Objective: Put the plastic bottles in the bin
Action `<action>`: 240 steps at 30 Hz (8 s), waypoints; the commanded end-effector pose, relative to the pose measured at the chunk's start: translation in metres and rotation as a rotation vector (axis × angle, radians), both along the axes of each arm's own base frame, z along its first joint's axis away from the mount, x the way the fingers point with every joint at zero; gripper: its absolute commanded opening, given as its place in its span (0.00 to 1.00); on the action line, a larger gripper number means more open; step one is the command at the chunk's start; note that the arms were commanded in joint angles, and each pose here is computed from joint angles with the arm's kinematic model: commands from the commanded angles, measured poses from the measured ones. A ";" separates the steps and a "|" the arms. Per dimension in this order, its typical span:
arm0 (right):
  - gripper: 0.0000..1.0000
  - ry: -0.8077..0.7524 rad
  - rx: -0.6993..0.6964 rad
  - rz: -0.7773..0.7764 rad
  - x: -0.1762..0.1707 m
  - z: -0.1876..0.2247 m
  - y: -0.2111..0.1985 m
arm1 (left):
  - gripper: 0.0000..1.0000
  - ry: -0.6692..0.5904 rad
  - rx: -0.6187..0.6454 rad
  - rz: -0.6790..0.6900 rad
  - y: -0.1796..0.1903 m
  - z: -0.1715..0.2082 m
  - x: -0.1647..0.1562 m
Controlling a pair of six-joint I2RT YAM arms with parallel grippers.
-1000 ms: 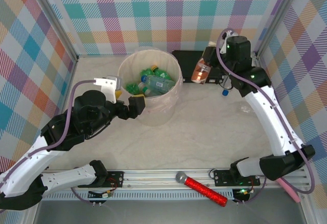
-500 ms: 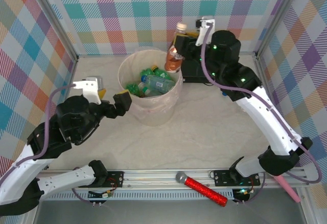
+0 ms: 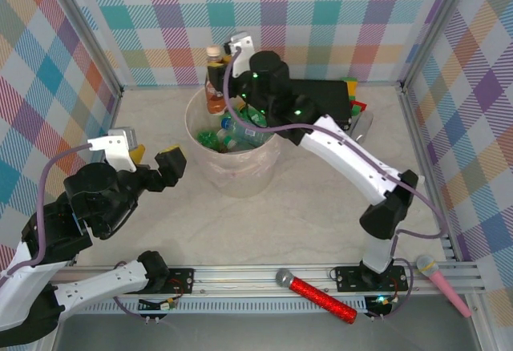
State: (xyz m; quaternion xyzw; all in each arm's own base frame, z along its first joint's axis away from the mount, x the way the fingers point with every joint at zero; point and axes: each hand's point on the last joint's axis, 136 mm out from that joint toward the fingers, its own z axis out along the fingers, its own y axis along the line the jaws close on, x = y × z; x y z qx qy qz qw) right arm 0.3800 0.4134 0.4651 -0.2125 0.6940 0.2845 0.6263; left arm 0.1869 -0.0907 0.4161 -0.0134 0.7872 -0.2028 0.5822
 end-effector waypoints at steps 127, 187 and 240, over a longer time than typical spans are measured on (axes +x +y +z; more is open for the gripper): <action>0.42 1.365 0.734 -1.393 -0.043 -0.393 -0.595 | 1.00 0.137 0.141 -0.398 -0.085 -0.023 -0.013; 0.99 1.116 -0.692 -0.373 -0.141 -0.373 -0.280 | 1.00 0.102 0.101 -0.326 -0.071 -0.021 -0.009; 0.42 1.188 -0.720 -0.616 -0.004 -0.425 -0.322 | 1.00 0.106 0.132 -0.304 -0.062 -0.028 -0.010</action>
